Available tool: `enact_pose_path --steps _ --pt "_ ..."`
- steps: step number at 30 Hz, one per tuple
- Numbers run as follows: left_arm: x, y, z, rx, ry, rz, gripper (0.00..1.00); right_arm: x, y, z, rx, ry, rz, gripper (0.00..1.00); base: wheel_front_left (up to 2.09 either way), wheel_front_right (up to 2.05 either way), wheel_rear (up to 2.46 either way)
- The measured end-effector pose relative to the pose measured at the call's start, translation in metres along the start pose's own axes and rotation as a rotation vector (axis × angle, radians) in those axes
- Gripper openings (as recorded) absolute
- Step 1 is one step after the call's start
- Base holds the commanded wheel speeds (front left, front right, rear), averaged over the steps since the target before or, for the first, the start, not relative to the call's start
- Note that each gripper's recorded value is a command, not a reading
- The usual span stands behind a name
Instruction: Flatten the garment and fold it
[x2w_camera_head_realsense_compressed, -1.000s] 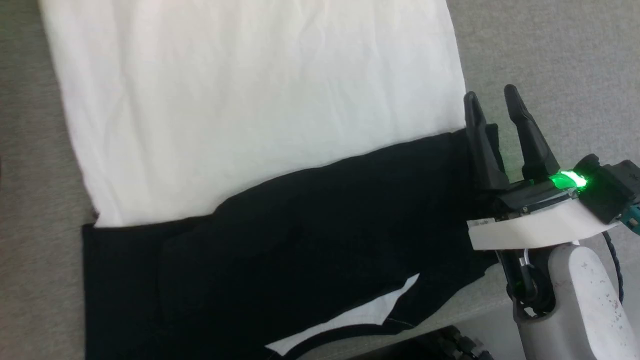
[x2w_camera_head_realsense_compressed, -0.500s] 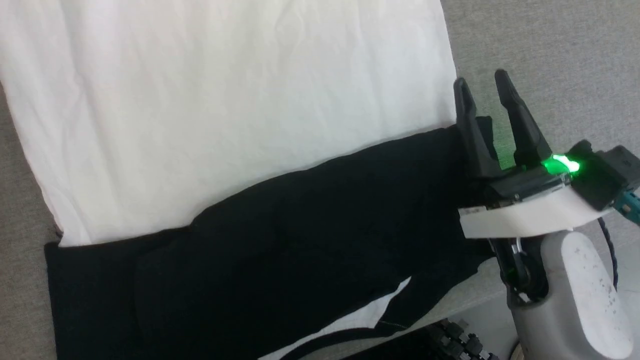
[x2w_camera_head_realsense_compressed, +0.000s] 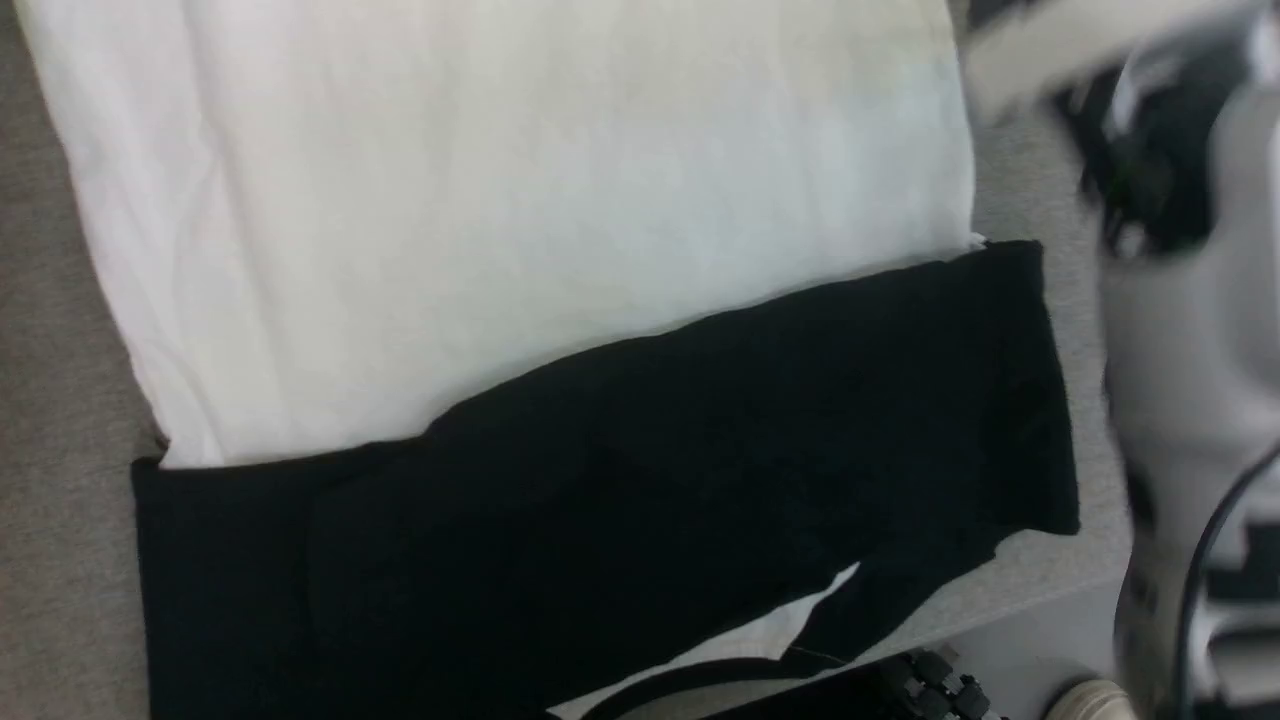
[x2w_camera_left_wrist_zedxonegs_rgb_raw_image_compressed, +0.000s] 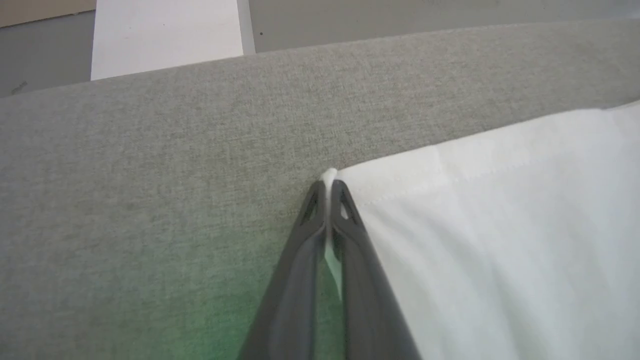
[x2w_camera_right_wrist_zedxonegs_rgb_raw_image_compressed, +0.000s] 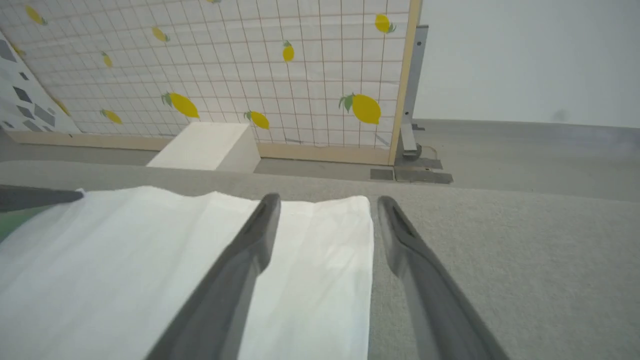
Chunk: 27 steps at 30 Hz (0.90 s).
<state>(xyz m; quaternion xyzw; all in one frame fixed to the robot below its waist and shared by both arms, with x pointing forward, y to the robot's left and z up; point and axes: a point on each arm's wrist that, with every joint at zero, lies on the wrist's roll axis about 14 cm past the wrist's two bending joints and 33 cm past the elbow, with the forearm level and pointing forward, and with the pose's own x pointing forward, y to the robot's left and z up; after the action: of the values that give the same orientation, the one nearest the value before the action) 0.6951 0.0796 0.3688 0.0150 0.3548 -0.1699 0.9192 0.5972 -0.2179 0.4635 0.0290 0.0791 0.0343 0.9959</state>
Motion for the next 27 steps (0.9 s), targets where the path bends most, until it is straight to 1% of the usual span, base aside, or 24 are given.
enact_pose_path --steps 3,4,7,11,20,21,22,23,24,25,27 --pt "-0.001 -0.004 0.002 0.003 -0.019 -0.015 0.0 0.031 -0.009 0.004 0.021 0.064 -0.018 1.0 0.0 0.0 0.0" --pt "-0.003 -0.006 0.005 0.026 -0.042 -0.031 0.0 0.056 -0.016 -0.014 0.046 0.198 -0.045 1.0 0.0 0.0 0.0" --pt "-0.005 -0.01 0.008 0.035 -0.065 -0.05 0.0 0.071 -0.022 -0.038 0.025 0.333 -0.079 1.0 0.0 0.0 0.0" --pt "-0.008 -0.01 0.009 0.05 -0.088 -0.066 0.0 0.085 -0.024 -0.059 0.021 0.459 -0.108 1.0 0.0 0.0 0.0" --pt "-0.01 -0.005 0.0 0.101 -0.098 -0.079 0.0 0.105 -0.023 -0.086 -0.002 0.605 -0.158 1.0 0.0 0.0 0.0" --pt "-0.01 -0.003 -0.001 0.111 -0.098 -0.074 0.0 0.107 -0.023 -0.087 0.0 0.619 -0.161 0.9 0.0 0.0 0.0" --pt "-0.01 -0.001 -0.002 0.121 -0.095 -0.07 0.0 0.108 -0.023 -0.088 0.004 0.63 -0.163 0.71 0.0 0.0 0.0" --pt "-0.009 0.001 -0.003 0.124 -0.094 -0.065 0.0 0.109 -0.022 -0.089 -0.001 0.648 -0.166 0.35 0.0 0.0 0.0" --pt "-0.008 0.003 -0.003 0.126 -0.096 -0.064 0.0 0.11 -0.023 -0.09 -0.015 0.662 -0.17 0.2 0.0 0.0 0.0" --pt "-0.007 0.004 -0.003 0.127 -0.097 -0.063 0.0 0.111 -0.023 -0.091 -0.029 0.67 -0.174 0.0 0.0 0.0 0.0" --pt "-0.006 0.005 -0.002 0.125 -0.11 -0.06 0.0 0.111 -0.024 -0.09 -0.052 0.677 -0.18 0.0 0.0 0.0 0.0"
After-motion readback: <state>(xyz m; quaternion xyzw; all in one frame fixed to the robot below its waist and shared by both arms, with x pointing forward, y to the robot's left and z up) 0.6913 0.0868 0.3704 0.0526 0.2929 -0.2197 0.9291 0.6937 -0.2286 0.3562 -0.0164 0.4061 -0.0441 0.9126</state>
